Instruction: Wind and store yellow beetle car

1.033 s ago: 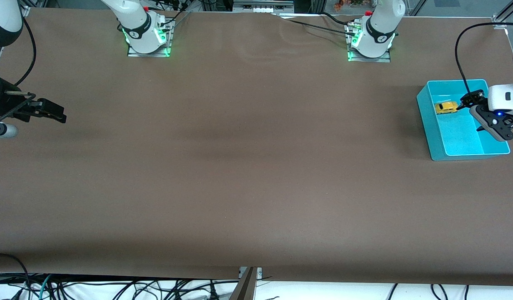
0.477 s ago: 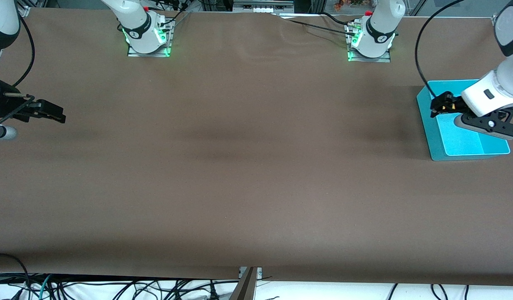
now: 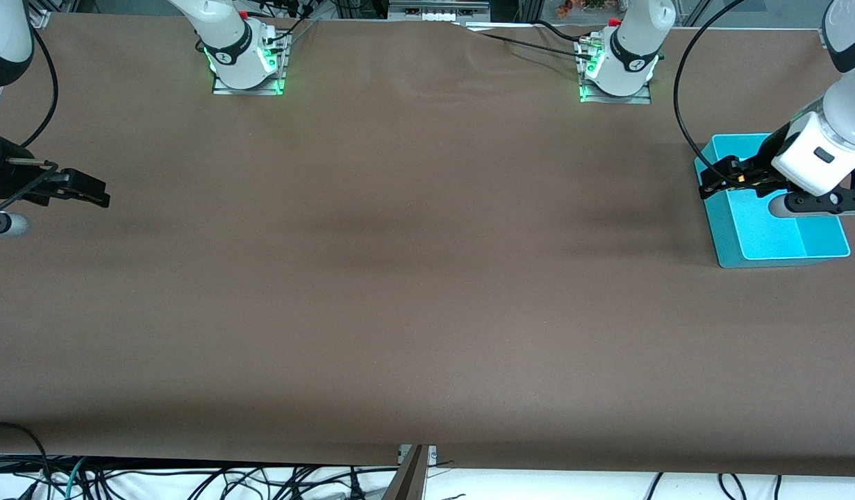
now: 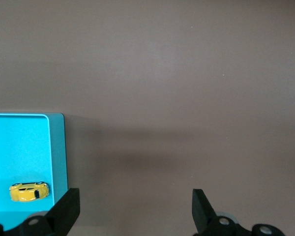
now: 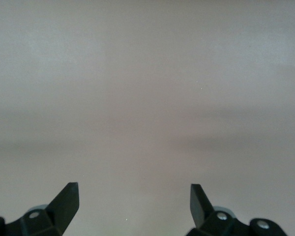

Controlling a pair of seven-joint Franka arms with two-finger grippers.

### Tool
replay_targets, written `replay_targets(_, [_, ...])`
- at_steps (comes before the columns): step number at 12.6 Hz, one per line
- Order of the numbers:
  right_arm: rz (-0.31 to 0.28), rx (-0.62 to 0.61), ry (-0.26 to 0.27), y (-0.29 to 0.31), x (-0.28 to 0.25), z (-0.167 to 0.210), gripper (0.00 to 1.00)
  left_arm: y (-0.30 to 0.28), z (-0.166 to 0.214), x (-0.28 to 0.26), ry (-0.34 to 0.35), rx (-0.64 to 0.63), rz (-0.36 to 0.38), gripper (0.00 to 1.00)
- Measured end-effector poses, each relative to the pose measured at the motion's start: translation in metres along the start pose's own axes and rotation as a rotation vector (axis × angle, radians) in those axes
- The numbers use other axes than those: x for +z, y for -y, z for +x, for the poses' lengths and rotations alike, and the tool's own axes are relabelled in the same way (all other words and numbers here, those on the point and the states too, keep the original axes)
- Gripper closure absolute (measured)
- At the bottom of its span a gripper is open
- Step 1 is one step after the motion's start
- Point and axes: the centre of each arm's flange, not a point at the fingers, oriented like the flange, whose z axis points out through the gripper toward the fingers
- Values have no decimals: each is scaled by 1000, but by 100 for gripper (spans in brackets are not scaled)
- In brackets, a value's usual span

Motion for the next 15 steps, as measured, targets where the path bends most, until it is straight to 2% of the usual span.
replay_targets(3, [0,-15,-1,0,0,0,0,-17,-1,-25,-42,20,-5,0])
replay_targets(6, [0,-20,-2,0,-1,0,0,-3,3,-45,-71,97,-3,0])
replay_targets(10, [0,-45,-1,0,-1,0,0,14,4,-37,-9,62,2,0])
replay_targets(15, [0,-47,-1,0,-1,0,0,10,3,-40,-4,48,3,0])
